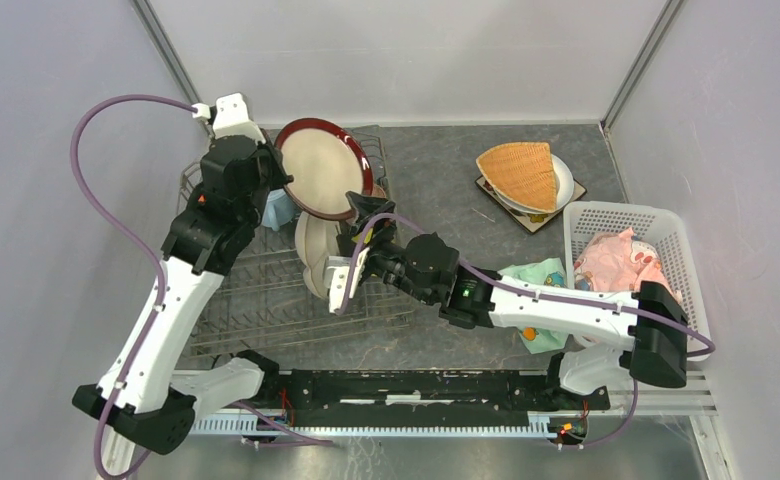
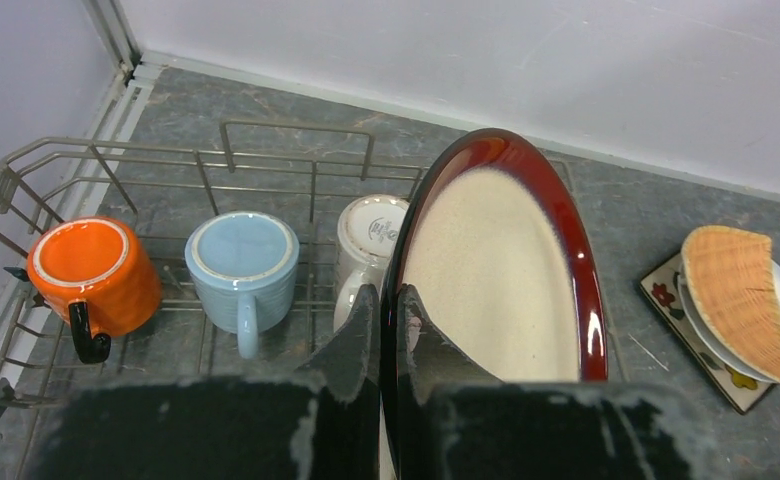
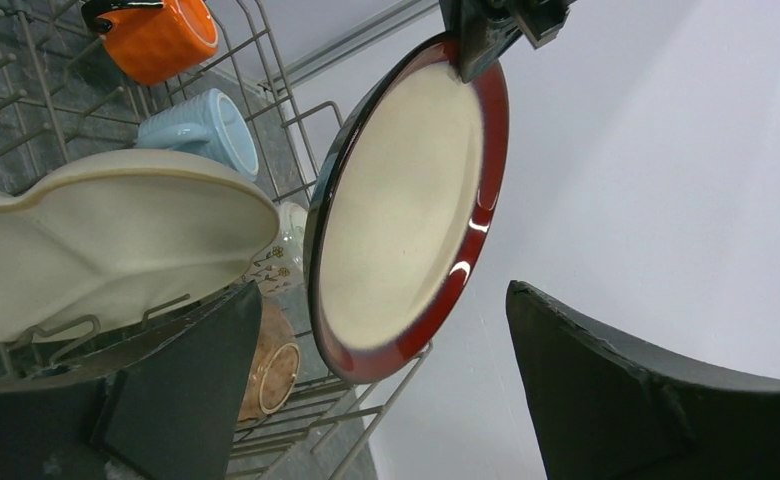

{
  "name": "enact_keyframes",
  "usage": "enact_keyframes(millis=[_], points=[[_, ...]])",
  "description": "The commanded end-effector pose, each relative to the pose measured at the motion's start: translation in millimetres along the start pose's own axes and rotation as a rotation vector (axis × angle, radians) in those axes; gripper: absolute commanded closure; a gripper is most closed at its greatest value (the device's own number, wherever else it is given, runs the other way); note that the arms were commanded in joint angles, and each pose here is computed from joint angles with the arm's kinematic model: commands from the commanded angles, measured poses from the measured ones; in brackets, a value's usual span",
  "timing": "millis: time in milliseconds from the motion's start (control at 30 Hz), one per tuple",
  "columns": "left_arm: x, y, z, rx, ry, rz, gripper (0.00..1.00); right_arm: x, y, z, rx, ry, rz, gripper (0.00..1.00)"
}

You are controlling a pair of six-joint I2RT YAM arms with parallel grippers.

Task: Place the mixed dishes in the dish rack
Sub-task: Insert the plate into the dish rack.

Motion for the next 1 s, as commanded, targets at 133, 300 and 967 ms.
enact_keyframes(millis=[133, 300, 967], points=[[-7.3, 77.4, 7.1, -0.244, -0.061, -0.177, 0.98, -20.7, 1.7, -16.7, -0.019, -0.093, 0.07, 0.02], [20.0, 97.3, 13.7, -0.293, 0.014, -0.154, 0.98, -23.3, -3.8, -29.3, -0.003, -0.126, 0.12, 0.02], [86.1, 88.1, -23.9, -0.338, 0.319, 0.23, 0.98, -39.6, -37.6, -113.8, 0.091, -0.281, 0.284, 0.02]])
Point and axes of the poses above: each gripper's point midway between its finger pads, its own z axis out along the fingers, its own x axis along the line the jaws close on, y = z × x, the point moved 4 cm from there along -z, back along the fingers, and after that the axes turned 2 degrees about -z, right-handed, at the moved point
